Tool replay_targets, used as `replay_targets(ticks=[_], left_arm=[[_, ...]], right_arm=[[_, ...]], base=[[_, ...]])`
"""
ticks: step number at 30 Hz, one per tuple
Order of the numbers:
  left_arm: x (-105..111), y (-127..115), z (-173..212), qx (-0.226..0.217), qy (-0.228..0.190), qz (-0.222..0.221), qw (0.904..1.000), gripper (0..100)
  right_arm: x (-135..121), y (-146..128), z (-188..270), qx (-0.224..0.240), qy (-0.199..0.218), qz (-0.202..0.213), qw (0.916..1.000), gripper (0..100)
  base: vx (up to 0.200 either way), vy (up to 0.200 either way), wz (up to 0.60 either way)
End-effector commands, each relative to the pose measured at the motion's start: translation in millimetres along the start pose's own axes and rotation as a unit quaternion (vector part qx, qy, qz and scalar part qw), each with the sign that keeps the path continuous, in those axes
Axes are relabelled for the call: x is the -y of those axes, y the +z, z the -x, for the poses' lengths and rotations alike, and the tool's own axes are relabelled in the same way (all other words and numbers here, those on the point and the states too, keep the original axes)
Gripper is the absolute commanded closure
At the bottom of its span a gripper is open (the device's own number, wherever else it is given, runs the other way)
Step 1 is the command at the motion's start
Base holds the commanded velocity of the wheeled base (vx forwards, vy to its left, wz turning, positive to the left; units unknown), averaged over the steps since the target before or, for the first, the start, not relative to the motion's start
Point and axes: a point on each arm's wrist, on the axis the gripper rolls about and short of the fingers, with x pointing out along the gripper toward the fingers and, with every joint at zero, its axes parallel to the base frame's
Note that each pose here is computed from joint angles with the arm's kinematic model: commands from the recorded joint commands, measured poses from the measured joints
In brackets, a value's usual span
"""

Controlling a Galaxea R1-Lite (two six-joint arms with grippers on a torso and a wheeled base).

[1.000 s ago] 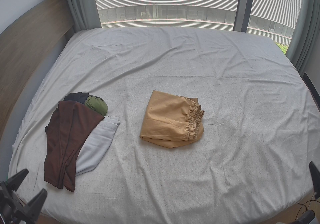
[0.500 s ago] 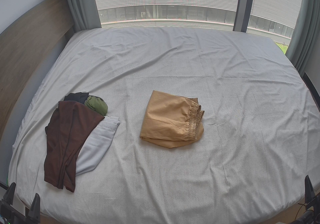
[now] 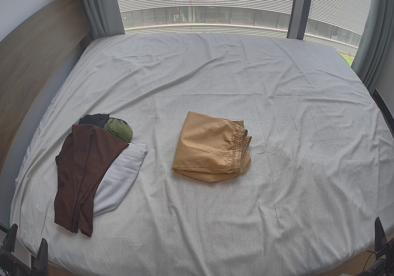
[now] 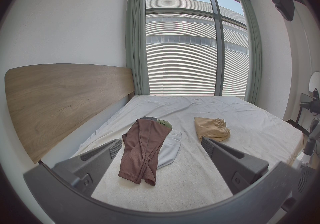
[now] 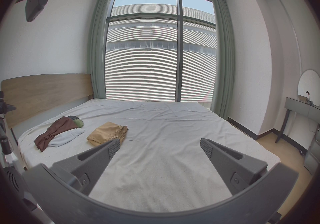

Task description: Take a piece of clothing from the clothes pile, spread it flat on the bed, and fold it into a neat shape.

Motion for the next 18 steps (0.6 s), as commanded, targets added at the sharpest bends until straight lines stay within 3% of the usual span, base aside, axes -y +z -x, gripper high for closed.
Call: replay_targets(ticks=[1, 9, 11, 13, 14, 15, 16, 18], left_arm=[[0.0, -5.1, -0.5, -0.003, -0.001, -0.004, 1.0, 0], [0.0, -5.1, -0.5, -0.003, -0.001, -0.004, 1.0, 0], [0.0, -5.1, -0.5, -0.003, -0.001, -0.004, 1.0, 0], [0.0, -5.1, -0.5, -0.003, -0.001, -0.003, 1.0, 0], [0.0, -5.1, -0.5, -0.003, -0.001, -0.003, 1.0, 0], [0.0, -5.1, -0.5, -0.003, -0.001, -0.003, 1.0, 0], [0.0, -5.1, -0.5, -0.003, -0.001, -0.003, 1.0, 0], [0.0, -5.1, -0.5, -0.003, -0.001, -0.004, 1.0, 0]], right_arm=[[-4.8, -4.5, 0.2, 0.001, 0.103, -0.001, 0.9947, 0], [-2.4, -4.8, -0.2, -0.001, 0.046, 0.002, 0.9989, 0], [-0.5, -5.2, -0.3, -0.004, 0.005, 0.005, 1.0, 0], [0.7, -5.5, -0.3, -0.006, -0.018, -0.02, 0.9996, 0], [0.8, -5.5, -0.3, -0.006, -0.022, -0.033, 0.9992, 0], [0.6, -6.8, -0.2, -0.013, -0.021, -0.076, 0.9968, 0], [0.6, -6.8, -0.2, -0.013, -0.021, -0.076, 0.9968, 0], [-1.8, -5.6, 0.3, -0.014, 0.033, -0.049, 0.9981, 0]], base=[[0.0, 0.0, 0.0], [0.0, 0.0, 0.0], [0.0, 0.0, 0.0], [0.0, 0.0, 0.0], [0.0, 0.0, 0.0], [0.0, 0.0, 0.0], [0.0, 0.0, 0.0], [0.0, 0.0, 0.0]])
